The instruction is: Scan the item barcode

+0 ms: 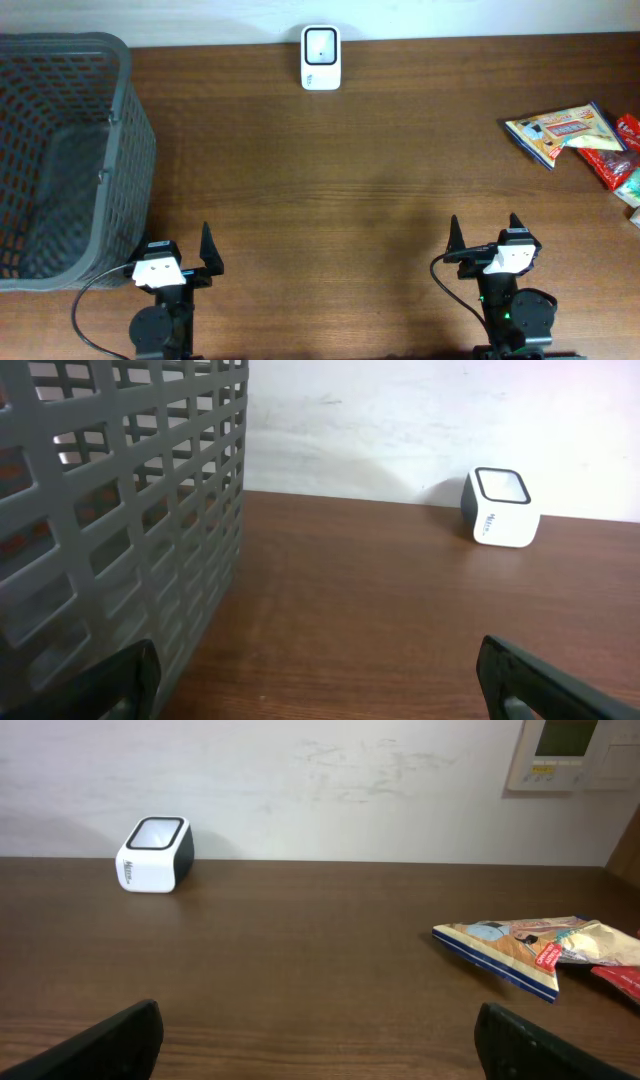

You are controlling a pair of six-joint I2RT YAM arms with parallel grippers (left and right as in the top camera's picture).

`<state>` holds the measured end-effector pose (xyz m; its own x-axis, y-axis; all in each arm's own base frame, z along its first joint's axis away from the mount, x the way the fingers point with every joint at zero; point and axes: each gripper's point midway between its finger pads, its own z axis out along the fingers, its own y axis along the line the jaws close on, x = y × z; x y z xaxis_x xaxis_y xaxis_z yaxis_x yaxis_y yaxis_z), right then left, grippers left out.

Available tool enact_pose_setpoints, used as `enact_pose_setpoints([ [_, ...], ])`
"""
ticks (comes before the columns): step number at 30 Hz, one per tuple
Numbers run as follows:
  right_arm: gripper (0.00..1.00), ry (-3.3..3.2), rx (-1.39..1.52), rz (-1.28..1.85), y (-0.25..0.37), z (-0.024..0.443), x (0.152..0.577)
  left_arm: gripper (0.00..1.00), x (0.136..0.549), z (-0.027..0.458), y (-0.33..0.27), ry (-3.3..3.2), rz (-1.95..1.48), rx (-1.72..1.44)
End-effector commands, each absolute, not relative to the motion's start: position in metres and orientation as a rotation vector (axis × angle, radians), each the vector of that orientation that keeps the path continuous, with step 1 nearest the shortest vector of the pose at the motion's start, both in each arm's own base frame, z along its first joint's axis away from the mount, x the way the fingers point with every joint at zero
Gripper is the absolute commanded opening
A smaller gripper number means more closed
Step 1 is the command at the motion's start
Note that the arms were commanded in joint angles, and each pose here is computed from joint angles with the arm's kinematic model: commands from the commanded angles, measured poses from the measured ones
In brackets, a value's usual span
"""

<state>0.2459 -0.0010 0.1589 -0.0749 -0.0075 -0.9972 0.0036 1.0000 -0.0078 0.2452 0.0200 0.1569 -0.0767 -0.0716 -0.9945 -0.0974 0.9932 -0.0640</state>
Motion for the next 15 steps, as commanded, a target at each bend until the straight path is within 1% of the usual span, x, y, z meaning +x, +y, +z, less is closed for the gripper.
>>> enact_pose_setpoints([
  [1,0.98,1.65,0.006,-0.018,-0.0031,0.1554,0.246,0.99,0.2453,0.1554,0.0145,1.651,0.012,-0.093],
  [5,0.98,1.65,0.006,-0.018,-0.0031,0.1554,0.246,0.99,0.2457,0.1555,0.0057,1.653,0.02,-0.024],
  [15,0.98,1.65,0.006,-0.018,-0.0031,0.1554,0.246,0.99,0.2457,0.1555,0.0053,1.653,0.033,-0.007],
])
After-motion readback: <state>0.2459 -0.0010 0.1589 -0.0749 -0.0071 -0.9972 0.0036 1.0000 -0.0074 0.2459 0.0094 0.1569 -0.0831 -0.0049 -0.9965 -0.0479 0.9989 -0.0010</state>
